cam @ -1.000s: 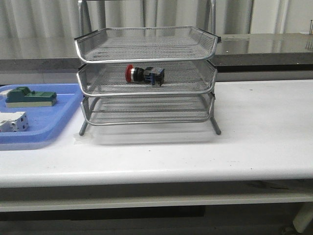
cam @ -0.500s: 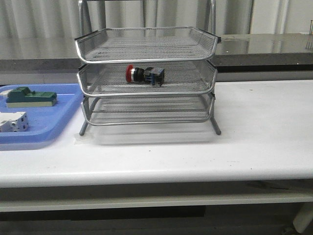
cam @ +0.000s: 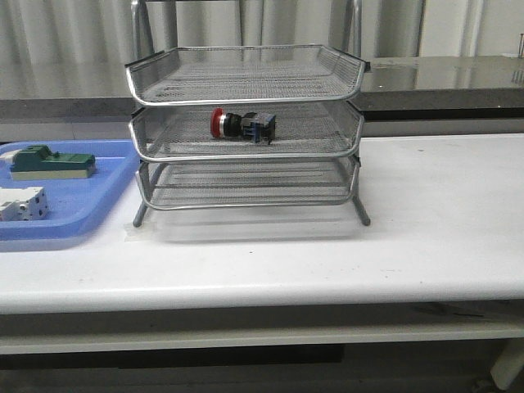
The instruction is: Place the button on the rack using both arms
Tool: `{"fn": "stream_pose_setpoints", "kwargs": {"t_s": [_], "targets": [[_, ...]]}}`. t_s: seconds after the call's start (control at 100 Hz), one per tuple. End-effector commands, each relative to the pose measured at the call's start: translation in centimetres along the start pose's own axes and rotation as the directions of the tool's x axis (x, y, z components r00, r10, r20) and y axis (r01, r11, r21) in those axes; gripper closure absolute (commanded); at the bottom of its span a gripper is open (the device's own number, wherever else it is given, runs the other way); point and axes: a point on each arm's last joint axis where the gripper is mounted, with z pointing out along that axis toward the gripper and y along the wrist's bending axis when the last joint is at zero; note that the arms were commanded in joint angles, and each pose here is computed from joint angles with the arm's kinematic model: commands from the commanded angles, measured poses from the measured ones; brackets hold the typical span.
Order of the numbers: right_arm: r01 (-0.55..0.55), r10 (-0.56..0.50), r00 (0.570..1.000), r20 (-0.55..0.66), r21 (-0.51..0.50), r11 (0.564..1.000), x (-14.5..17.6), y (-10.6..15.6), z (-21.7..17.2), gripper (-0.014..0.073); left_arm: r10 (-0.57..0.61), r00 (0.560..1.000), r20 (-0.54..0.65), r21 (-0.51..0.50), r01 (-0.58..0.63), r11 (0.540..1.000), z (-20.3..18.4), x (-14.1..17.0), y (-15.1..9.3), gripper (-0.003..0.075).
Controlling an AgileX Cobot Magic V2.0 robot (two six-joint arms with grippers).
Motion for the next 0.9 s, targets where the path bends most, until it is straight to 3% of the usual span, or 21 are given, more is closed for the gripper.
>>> {"fn": "stream_pose_setpoints", "kwargs": {"t_s": [0.0, 0.24, 0.52, 0.77, 0.89], "targets": [[0.019, -0.021, 0.995, 0.097, 0.014, 1.0, -1.4, -0.1, -0.4, 0.0656, -0.016, 0.996, 0.087, -0.025, 0.018, 1.0, 0.0, -1.5, 0.2, 0.0741], [0.066, -0.076, 0.982, 0.175, 0.067, 0.996, 0.2, -0.6, -1.3, 0.0656, -0.016, 0.996, 0.087, -0.025, 0.018, 1.0, 0.0, -1.5, 0.2, 0.0741], [-0.007, -0.046, 0.928, 0.369, 0.141, 0.99, 6.0, -1.3, -2.4, 0.0656, -0.016, 0.996, 0.087, -0.025, 0.018, 1.0, 0.0, -1.5, 0.2, 0.0741], [-0.011, -0.063, 0.869, 0.49, 0.146, 0.989, 11.3, -1.1, -2.3, 0.0656, -0.016, 0.996, 0.087, -0.025, 0.018, 1.0, 0.0, -1.5, 0.2, 0.0741], [-0.012, -0.057, 0.886, 0.461, 0.145, 0.989, 12.6, -1.1, -1.4, 0.0656, -0.016, 0.996, 0.087, -0.025, 0.018, 1.0, 0.0, -1.5, 0.2, 0.0741]]}}
